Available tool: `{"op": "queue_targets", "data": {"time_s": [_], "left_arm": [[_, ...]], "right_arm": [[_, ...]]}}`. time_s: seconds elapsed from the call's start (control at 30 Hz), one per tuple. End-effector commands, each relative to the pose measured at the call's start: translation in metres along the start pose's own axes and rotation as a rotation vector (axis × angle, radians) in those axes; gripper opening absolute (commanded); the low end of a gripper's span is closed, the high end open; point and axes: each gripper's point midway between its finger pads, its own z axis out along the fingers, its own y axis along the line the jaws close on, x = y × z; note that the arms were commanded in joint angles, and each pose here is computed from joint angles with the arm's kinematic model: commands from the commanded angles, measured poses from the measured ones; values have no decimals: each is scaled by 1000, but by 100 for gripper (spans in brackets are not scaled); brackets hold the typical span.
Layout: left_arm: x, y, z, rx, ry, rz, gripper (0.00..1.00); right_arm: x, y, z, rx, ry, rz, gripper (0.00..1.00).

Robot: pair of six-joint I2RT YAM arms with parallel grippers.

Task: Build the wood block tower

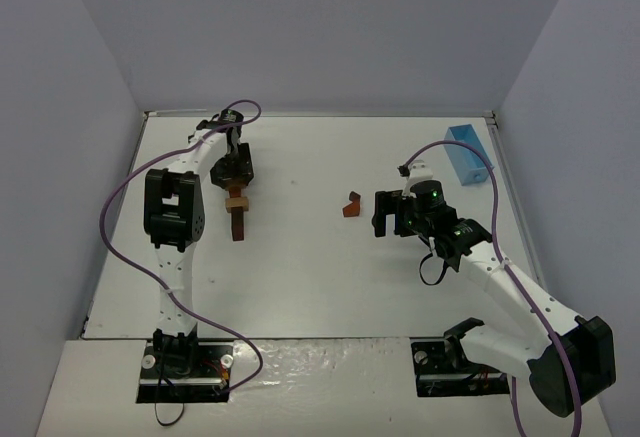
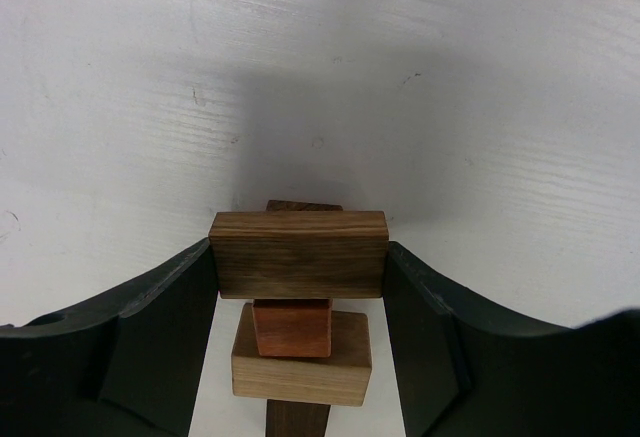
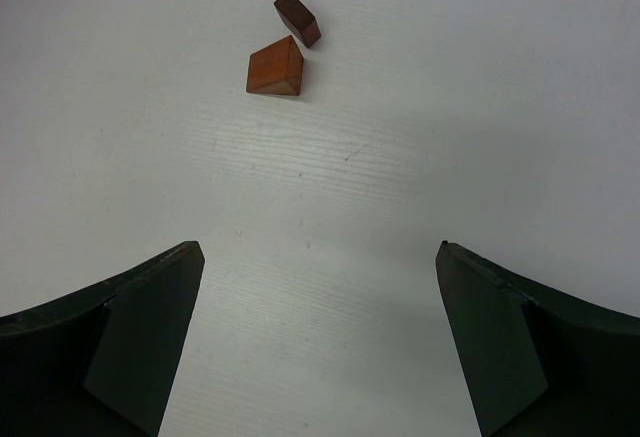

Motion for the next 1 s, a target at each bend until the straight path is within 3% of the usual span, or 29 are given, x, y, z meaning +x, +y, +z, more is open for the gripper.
{"op": "queue_targets", "data": {"time_s": [0.0,0.17,0.7,0.97], "left_arm": [[-20,-1,-35,27,-82,11,53],[-20,-2,-36,32,-82,15,54],[-18,-3,-41,42,-84,24,83],[-41,-2,-98,70,-207,15,88]], "right_arm": [[-16,4,-2,-19,-64,6,100],[-16,4,-2,-22,-62,2,100],[-18,5,-3,-24,-69,4,100],[-28,7,2,-18,-71,5,100]]}}
